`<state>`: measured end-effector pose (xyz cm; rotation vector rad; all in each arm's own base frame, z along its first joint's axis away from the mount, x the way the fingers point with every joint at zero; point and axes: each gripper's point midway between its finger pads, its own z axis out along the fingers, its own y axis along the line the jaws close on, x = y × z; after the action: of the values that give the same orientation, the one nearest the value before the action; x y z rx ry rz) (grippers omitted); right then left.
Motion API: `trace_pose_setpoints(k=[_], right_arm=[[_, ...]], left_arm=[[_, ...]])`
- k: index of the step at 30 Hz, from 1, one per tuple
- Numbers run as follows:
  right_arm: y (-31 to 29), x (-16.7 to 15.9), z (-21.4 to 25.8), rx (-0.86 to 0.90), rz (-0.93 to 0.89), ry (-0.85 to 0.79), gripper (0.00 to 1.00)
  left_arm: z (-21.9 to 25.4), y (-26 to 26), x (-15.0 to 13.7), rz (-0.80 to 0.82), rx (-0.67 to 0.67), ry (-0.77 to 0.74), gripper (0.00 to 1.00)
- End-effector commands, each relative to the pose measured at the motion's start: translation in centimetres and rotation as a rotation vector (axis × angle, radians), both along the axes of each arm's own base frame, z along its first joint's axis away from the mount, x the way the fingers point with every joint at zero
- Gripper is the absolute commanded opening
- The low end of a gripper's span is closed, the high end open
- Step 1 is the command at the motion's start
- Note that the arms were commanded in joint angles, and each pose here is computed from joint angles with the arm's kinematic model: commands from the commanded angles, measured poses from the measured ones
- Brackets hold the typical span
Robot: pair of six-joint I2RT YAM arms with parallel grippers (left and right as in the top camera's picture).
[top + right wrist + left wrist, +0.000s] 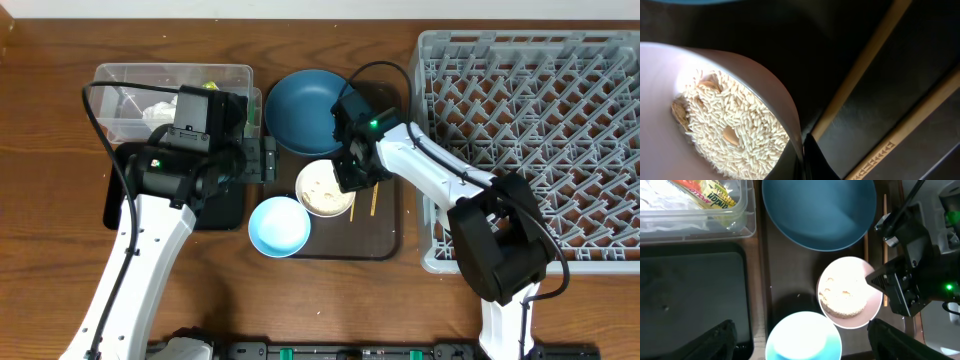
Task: Sort waste into correct bins and load items into the dishwasher rack
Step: 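Grasp the rim of the pink rice bowl with the right gripper, then carry the pink bowl over the black tray and tip out the rice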
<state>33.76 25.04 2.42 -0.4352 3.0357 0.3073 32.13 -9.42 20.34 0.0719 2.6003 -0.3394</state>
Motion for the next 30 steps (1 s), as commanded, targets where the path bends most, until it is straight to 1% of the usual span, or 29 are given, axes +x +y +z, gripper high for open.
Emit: trace_pose_setpoints(k=[1,4,7,12,16,19,30], right_arm=[[0.1,0.2,1.5,0.018,-0.004,-0.018,0.01],[-0.5,0.2,3.0,0.024,-0.01,-0.034,0.01],[-1.4,0.2,5.5,0.015,-0.021,-0.082,0.01],[-4.4,0.9,11.4,-0.018,-0.073,-0.239,0.01],[-6.7,1.7,14.9,-0.077,-0.085,-0.374,0.01],[-7.0,1.9,15.6,-0.119,-0.081,-0.424,0.01],[-6.7,2.2,15.5,-0.122,-0.089,-0.438,0.01]], left_arm=[[0.4,0.2,0.3,0.004,0.012,-0.013,0.88],[0.4,0.2,0.3,0.004,0.012,-0.013,0.89],[0.5,0.2,0.3,0.004,0.011,-0.013,0.9],[0.5,0.2,0.3,0.004,0.012,-0.013,0.9],[0.5,0.2,0.3,0.004,0.011,-0.013,0.91],[0.5,0.2,0.3,0.004,0.012,-0.013,0.91],[0.5,0.2,0.3,0.004,0.012,-0.013,0.91]])
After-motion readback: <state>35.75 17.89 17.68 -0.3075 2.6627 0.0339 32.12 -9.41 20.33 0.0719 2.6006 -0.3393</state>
